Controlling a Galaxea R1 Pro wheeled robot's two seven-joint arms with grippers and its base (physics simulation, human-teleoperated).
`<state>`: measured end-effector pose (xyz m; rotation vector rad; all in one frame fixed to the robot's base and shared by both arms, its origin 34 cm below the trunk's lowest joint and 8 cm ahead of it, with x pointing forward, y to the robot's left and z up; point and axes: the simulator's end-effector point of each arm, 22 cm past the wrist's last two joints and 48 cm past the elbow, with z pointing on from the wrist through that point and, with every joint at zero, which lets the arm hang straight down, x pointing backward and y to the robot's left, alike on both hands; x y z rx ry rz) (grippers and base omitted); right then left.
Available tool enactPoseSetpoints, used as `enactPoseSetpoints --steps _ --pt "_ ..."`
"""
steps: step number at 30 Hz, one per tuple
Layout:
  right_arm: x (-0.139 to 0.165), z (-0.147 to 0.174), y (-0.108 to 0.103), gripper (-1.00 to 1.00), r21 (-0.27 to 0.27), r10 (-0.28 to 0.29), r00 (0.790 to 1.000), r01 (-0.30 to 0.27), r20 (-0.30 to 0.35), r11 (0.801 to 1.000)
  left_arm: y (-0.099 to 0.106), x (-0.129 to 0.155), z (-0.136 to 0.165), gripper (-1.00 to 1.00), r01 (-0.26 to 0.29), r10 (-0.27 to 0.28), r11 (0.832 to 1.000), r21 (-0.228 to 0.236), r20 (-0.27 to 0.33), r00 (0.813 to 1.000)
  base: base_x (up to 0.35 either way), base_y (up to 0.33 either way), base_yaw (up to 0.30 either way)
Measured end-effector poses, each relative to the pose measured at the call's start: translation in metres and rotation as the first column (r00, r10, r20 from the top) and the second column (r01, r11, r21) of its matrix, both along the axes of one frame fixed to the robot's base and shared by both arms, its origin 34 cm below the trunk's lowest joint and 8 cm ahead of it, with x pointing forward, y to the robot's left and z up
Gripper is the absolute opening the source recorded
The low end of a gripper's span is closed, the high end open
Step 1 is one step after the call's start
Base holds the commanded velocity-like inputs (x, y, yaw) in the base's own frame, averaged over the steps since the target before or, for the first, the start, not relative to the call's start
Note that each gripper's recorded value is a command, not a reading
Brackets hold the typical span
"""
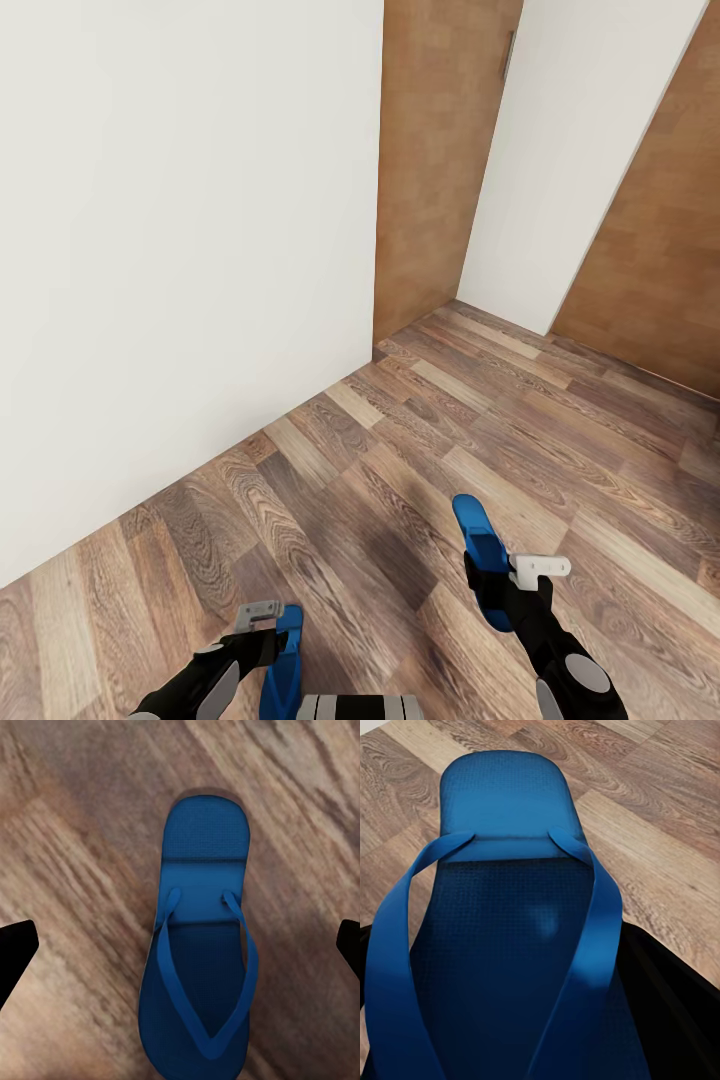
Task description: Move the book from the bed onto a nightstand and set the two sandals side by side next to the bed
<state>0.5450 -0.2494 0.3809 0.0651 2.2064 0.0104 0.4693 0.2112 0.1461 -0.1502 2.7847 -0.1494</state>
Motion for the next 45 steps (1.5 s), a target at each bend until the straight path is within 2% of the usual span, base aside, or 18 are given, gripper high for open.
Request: enactPoseSetpoints --steps 18,30,45 --pt "0.0002 0.0002 0.0006 -1.00 0.001 0.000 1.000 0.000 0.001 1.000 0.0000 0.0000 0.0000 1.00 0.000 0.000 1.000 0.000 0.000 1.000 0.000 -0.022 0.000" --pt "0.0049 0.0069 -0.0010 -1.00 0.001 -0.004 0.999 0.004 0.038 1.000 0.0000 0.0000 0.0000 1.00 0.000 0.000 1.000 0.000 0.000 1.000 0.000 -0.001 0.000" --pt "0.0032 -0.0009 -0.0018 -1.00 -0.001 -0.005 1.000 0.005 0.023 1.000 0.0002 -0.0059 -0.0067 1.00 0.000 0.000 1.000 0.000 -0.016 1.000 0.000 0.000 0.000"
